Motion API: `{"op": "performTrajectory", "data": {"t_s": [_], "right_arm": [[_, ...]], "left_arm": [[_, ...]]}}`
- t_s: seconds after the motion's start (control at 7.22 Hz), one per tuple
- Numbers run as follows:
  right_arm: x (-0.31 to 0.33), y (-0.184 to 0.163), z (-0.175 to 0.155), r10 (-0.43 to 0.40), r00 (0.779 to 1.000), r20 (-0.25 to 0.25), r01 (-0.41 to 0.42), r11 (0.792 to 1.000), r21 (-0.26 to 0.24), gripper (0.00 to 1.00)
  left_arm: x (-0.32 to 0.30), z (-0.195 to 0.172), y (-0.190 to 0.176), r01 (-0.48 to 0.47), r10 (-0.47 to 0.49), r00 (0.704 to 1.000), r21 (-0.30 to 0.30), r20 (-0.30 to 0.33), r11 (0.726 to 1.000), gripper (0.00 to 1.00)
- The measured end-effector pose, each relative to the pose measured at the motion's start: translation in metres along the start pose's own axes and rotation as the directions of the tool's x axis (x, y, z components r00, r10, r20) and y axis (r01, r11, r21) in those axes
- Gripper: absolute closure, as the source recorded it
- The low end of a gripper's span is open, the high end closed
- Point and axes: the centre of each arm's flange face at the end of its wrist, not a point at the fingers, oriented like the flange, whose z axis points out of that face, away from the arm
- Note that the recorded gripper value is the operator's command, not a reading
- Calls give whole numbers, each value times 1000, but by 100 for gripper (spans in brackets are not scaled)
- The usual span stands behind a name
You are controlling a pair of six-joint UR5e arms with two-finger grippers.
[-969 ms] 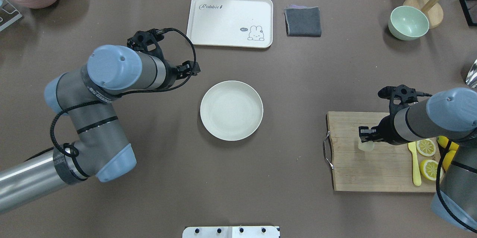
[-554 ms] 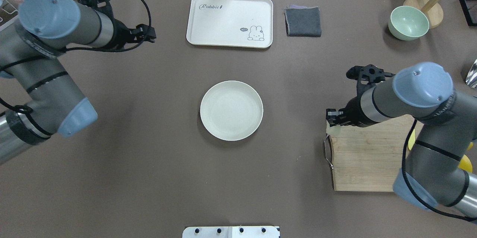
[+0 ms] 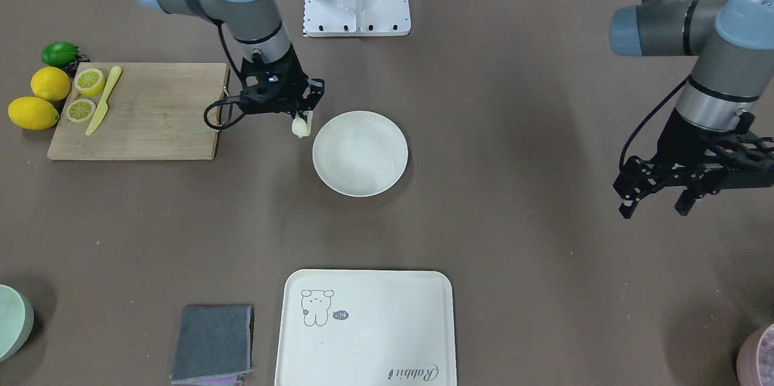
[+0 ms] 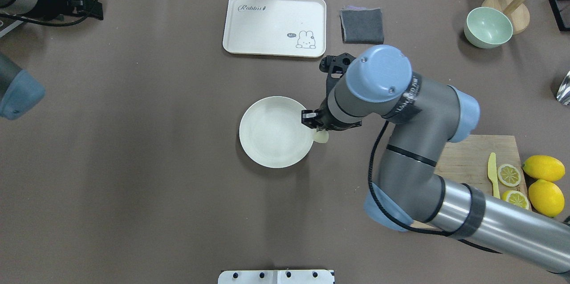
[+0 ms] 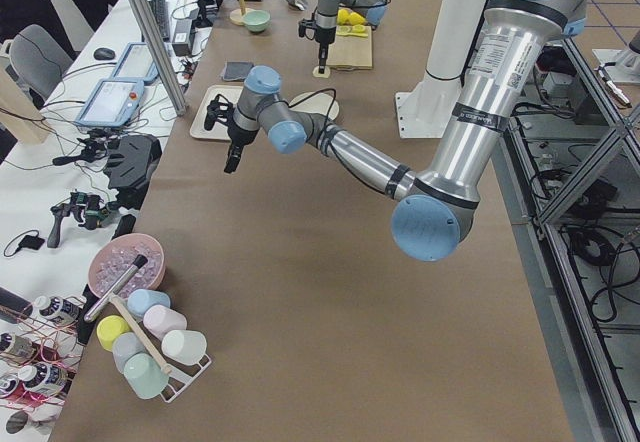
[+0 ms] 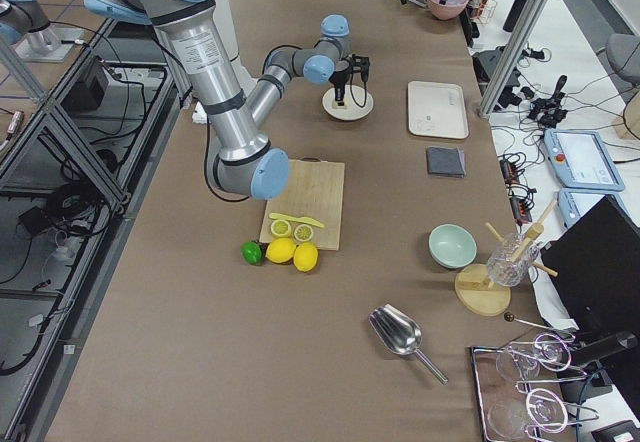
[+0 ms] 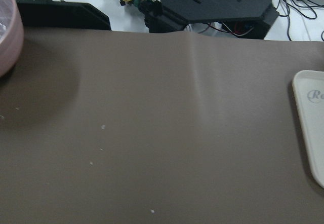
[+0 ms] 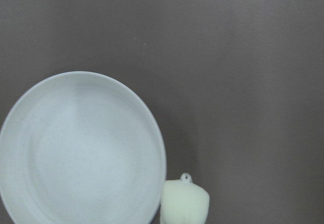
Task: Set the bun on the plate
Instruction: 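Carry the bun over the white plate and lower it onto the plate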
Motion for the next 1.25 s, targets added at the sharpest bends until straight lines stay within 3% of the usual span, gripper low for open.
{"op": "performTrajectory", "data": {"t_s": [0.28,0.55,0.83,0.97,1.25], "right_arm": [[-53,-17,30,-16,999,-46,16,1000,14,100],[-59,-12,60,-30,996,-79,31,999,12,100],[-63,-6,83,-42,998,-56,43,999,12,100],[-65,-4,86,-40,998,-47,41,999,10,3],[-67,0,88,-39,998,-40,39,999,6,0]], "left_arm": [[-40,8,-11,31,-31,998,-2,50,1000,2],[-59,17,-7,49,-47,996,-15,79,999,2],[-69,22,-5,60,-57,994,-24,95,998,2],[-71,23,-5,62,-59,994,-26,97,998,2],[-72,24,-5,63,-60,993,-27,97,998,2]]}}
